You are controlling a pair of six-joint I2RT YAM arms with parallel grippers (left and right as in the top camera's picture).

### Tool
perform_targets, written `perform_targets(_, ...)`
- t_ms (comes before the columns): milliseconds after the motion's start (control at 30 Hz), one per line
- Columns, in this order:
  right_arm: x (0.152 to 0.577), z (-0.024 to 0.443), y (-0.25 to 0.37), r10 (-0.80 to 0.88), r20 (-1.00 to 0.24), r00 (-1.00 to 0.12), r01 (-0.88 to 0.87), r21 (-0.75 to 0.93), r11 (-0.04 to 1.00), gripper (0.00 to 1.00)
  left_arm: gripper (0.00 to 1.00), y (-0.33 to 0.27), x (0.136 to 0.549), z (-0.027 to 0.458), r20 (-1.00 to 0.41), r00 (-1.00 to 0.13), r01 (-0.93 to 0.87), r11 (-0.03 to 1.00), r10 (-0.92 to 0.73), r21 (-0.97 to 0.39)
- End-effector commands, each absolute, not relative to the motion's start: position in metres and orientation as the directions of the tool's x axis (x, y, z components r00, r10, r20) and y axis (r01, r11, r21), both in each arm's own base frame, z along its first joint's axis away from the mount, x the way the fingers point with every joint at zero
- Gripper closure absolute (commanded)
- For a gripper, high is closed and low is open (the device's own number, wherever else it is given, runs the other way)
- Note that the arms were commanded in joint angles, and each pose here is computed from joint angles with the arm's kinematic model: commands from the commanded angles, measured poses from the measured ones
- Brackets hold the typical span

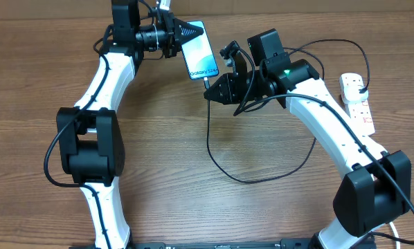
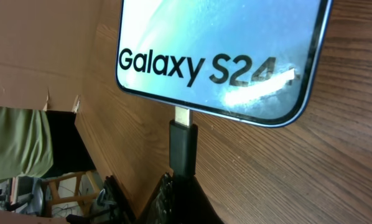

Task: Plug charger to phone and switch on socket
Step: 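Push the USB-C plug upward into the phone's charging port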

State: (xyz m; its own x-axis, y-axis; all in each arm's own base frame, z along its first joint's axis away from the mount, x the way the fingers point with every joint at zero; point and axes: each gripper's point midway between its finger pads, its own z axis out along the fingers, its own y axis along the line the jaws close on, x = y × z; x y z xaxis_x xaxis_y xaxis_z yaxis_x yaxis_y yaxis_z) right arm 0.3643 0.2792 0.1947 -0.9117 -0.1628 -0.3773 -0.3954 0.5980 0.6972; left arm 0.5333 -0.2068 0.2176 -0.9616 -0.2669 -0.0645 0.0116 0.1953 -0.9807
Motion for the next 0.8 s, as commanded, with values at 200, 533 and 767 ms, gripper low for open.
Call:
perform_targets(200, 0.3672, 0.2205, 0.2804, -0.156, -0.451, -0.879, -0.450, 0.676, 0.583, 0.96, 0.96, -0.2114, 0.5214, 0.2306, -0.089, -0.977, 0.058, 0.160, -0.195, -0.985)
perform_targets(533, 0.3677, 0.2202, 0.2800, -0.155, -0.451, -0.879, -0.450, 0.674, 0.586, 0.96, 0.96, -0.2120, 0.5194, 0.2316, -0.088, -0.979, 0.060, 0.153, -0.183, -0.986)
perform_targets(767, 0.3677, 0.2202, 0.2800, -0.155, -0.452, -0.879, -0.450, 0.674, 0.586, 0.96, 0.96, -0.2119, 0.5199, 0.2313, -0.107, -0.977, 0.078, 0.158, -0.183, -0.984)
